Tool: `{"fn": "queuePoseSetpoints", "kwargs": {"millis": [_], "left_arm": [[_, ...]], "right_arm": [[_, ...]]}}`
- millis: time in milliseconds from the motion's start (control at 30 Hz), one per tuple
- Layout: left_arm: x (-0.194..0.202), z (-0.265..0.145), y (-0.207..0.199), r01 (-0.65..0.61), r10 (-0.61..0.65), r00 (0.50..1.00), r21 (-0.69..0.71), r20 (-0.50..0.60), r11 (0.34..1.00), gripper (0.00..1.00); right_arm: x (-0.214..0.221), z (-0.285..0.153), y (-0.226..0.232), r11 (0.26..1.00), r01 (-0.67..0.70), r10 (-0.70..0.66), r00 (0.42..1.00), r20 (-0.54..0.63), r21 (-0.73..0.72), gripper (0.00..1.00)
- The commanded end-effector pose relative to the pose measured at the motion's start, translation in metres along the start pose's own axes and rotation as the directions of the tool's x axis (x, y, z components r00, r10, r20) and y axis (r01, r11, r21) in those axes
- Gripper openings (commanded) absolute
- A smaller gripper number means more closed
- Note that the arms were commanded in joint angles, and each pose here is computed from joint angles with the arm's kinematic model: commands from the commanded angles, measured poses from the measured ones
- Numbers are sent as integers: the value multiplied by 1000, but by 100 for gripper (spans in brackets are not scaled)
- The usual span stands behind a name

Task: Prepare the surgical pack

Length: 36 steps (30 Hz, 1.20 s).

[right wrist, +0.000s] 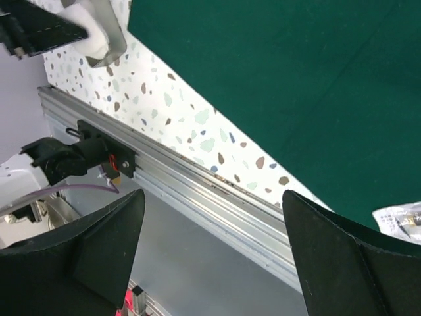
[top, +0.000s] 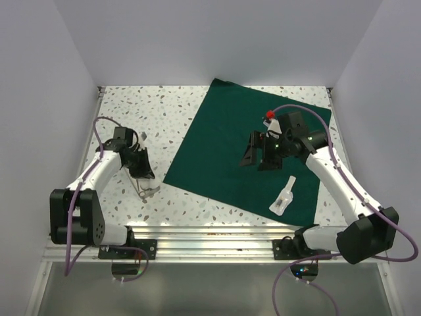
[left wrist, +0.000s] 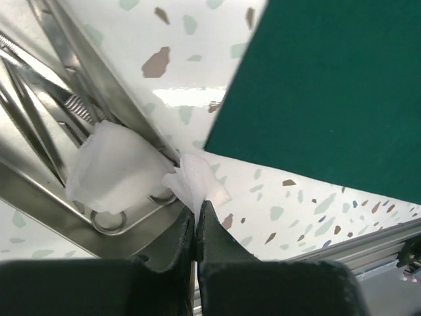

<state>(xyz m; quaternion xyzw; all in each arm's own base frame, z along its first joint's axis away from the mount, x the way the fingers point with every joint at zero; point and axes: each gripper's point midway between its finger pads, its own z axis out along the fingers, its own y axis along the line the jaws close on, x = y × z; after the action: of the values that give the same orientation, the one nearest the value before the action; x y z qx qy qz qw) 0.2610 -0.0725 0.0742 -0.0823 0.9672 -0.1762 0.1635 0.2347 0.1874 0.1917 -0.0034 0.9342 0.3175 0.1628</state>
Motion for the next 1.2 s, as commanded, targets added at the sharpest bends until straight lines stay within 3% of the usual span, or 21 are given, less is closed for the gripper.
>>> {"fn": "queuePoseSetpoints", "kwargs": {"millis": [0, 300, 767, 1167], "left_arm": [[8, 3, 10, -1, 1, 998, 1, -60, 1000, 0], [-1, 15, 33, 68, -71, 994, -41, -85, 997, 0], [-14, 9, 30, 35, -37, 998, -28, -46, 999, 0], [-19, 17, 60, 79, -85, 995, -118, -45, 990, 0]], "right_arm": [[12, -28, 9, 1000, 17, -16, 998, -54, 19, 89], [9, -21, 14, 1000, -16, 16, 996, -92, 1, 89], [17, -7, 6, 998, -66, 66, 989, -133, 7, 89], [17, -7, 3, 998, -58, 61, 989, -133, 26, 89]]}}
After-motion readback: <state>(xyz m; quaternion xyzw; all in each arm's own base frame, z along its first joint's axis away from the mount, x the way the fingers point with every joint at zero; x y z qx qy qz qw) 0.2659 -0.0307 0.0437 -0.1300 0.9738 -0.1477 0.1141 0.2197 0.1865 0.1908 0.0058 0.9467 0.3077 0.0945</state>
